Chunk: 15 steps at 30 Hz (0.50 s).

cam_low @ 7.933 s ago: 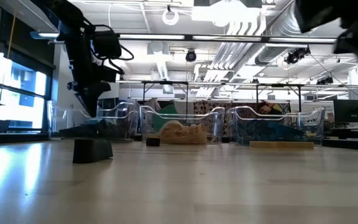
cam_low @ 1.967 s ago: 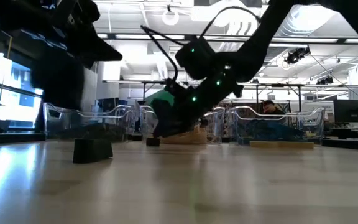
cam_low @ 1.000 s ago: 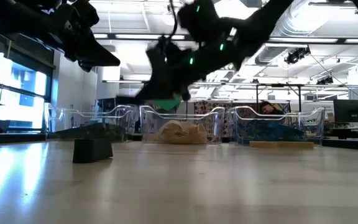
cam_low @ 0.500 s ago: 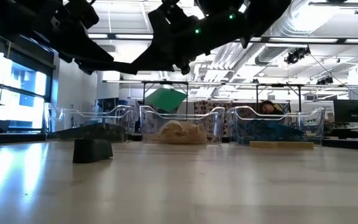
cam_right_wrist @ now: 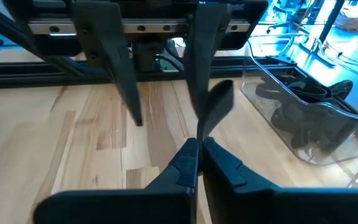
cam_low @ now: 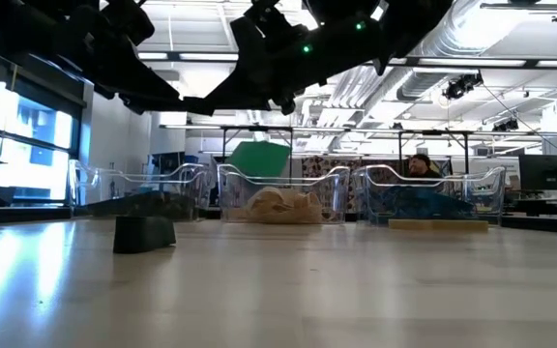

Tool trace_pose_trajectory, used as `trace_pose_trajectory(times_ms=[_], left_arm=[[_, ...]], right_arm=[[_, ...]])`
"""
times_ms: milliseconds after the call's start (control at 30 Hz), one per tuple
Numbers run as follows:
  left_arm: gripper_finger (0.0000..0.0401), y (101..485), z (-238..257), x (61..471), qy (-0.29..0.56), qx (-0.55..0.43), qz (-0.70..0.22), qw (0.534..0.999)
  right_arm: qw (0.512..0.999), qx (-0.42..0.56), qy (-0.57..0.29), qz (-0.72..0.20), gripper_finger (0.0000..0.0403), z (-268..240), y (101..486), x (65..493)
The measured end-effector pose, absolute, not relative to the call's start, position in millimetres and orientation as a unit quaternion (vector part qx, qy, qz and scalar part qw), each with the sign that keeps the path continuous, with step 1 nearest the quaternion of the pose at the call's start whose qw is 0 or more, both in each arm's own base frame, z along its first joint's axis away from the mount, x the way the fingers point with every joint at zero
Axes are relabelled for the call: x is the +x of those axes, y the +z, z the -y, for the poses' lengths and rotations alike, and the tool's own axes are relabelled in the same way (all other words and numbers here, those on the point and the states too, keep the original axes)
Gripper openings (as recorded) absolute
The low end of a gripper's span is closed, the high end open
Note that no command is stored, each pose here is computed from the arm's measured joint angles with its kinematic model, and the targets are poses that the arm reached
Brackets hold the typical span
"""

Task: Sort rubber bands into baskets
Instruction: Put the black rubber band into the left transparent bin

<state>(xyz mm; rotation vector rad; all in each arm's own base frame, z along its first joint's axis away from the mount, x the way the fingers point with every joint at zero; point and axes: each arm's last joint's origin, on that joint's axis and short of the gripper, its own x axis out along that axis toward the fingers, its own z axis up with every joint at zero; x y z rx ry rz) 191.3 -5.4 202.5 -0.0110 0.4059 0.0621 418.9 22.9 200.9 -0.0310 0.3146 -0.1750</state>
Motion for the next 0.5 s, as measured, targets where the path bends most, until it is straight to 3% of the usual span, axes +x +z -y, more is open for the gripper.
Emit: trace_pose_trajectory(times_ms=[300, 500], left_arm=[[0.0181, 203, 4, 191, 0.053, -0.006, -0.2, 0.978], [0.0181, 203, 6, 191, 0.023, -0.013, -0.198, 0.98]], right_arm=[[0.985, -0.019, -0.071, -0.156, 0.0, -37, 201, 418], [0.985, -0.019, -0.067, -0.156, 0.0, -39, 201, 418]])
